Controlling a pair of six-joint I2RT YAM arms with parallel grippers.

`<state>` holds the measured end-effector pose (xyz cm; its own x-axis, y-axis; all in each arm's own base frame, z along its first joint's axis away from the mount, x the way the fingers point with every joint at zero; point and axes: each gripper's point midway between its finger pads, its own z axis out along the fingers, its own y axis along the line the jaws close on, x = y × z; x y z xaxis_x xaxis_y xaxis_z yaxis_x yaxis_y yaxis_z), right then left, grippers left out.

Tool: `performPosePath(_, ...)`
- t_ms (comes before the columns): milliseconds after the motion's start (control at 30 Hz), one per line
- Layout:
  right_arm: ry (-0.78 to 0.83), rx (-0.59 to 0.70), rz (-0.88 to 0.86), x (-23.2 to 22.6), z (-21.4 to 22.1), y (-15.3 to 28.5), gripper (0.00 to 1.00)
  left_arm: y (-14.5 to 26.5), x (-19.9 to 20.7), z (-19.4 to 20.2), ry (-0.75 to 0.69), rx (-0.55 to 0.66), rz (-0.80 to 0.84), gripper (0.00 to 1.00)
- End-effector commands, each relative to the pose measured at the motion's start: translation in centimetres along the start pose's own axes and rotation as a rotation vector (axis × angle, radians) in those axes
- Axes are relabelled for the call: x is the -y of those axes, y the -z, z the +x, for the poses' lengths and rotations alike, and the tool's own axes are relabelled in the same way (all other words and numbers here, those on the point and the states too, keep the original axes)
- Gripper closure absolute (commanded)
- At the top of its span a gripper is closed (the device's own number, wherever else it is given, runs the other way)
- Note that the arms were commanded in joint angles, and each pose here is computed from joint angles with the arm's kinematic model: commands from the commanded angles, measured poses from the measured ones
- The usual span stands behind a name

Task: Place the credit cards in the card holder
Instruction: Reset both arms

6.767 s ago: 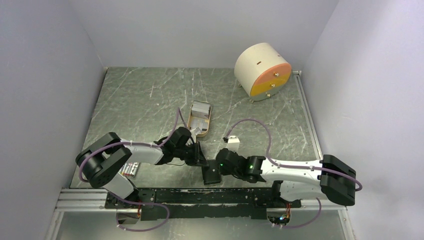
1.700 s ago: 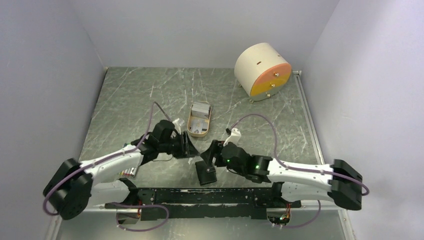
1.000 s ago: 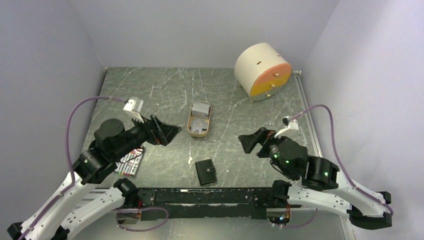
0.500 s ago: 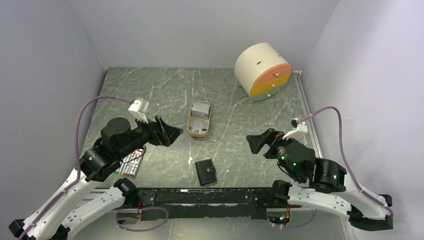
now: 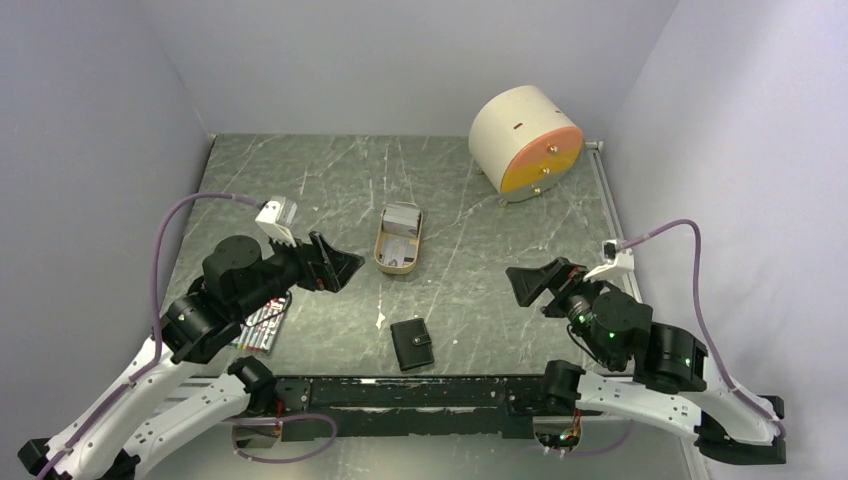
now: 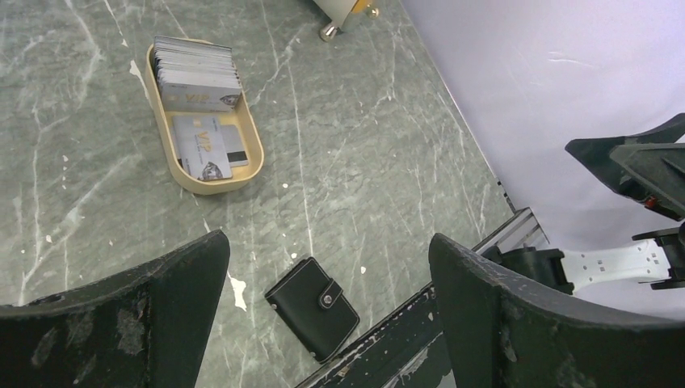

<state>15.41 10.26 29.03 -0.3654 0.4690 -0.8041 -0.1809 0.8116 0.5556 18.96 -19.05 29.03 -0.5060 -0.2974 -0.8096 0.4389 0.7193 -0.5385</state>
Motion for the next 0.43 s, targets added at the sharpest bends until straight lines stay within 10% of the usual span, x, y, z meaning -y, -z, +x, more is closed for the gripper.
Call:
performPosePath(0, 0.009, 0.061, -0.005, -0.2, -2.6, 0.7, 0.0, 0.7, 0.1, -1.6, -0.024, 0.048, -0.017, 0.02)
performPosePath(400, 0.071, 0.039, -0.034, -1.7, -2.3, 0.1, 0.0, 0.4, 0.8, -3.1, -0.06, 0.082, -0.005, 0.02)
